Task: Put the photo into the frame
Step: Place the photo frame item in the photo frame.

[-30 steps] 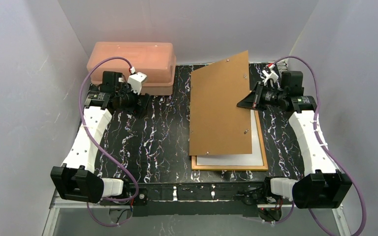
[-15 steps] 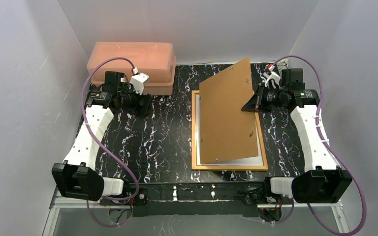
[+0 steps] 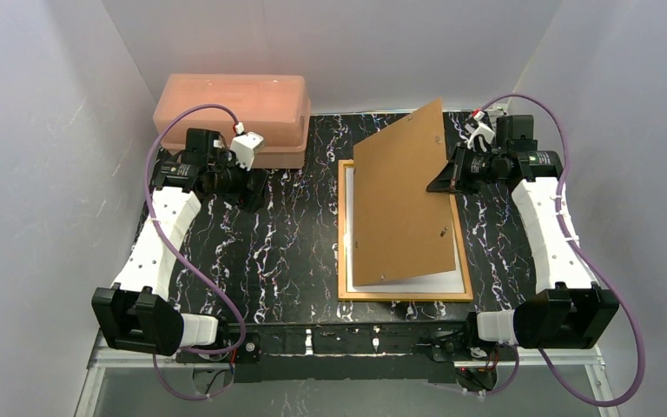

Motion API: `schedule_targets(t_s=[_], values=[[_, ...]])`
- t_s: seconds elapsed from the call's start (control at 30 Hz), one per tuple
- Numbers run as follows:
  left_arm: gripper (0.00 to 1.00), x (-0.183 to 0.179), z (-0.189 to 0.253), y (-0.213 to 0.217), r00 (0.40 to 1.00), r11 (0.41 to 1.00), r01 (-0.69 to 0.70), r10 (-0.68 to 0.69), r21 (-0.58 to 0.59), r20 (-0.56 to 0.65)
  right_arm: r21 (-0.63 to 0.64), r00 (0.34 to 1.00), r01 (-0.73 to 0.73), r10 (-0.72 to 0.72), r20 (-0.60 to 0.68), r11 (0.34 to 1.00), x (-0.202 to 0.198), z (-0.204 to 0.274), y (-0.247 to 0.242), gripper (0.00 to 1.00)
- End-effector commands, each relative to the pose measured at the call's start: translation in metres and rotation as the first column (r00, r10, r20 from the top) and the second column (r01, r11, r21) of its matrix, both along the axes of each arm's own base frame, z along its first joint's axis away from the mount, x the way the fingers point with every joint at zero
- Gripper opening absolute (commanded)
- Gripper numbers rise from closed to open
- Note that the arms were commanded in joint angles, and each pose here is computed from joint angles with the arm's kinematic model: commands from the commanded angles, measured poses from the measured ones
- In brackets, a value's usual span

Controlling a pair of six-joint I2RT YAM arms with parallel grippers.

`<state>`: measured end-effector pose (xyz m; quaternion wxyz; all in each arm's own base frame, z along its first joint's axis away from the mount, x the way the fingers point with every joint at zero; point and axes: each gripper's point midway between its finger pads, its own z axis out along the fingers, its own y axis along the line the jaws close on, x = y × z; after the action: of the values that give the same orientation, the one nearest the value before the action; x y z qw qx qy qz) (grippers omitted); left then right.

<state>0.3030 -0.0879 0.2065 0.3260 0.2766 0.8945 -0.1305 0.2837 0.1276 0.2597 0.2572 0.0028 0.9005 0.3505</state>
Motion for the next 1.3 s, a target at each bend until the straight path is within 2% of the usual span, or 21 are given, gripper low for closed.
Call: schedule_targets(t_s=[0.0, 0.3, 1.27], values=[[0.82, -0.008, 0.006, -0.004, 1.0, 1.0, 0.023, -0.023, -0.018, 0.02, 0.081, 0.999, -0.031, 0.028, 0.043, 0.996, -0.002, 0.014, 0.01, 0.01], [0.82, -0.009, 0.002, -0.004, 1.0, 1.0, 0.022, -0.022, -0.014, 0.022, 0.129, 0.999, -0.037, 0.037, 0.004, 0.991, -0.007, -0.001, 0.016, 0.01], [0.83, -0.011, -0.003, -0.007, 0.999, 1.0, 0.026, -0.026, -0.01, 0.02, 0.122, 0.993, -0.055, 0.067, -0.096, 0.991, -0.007, -0.056, 0.016, 0.01]])
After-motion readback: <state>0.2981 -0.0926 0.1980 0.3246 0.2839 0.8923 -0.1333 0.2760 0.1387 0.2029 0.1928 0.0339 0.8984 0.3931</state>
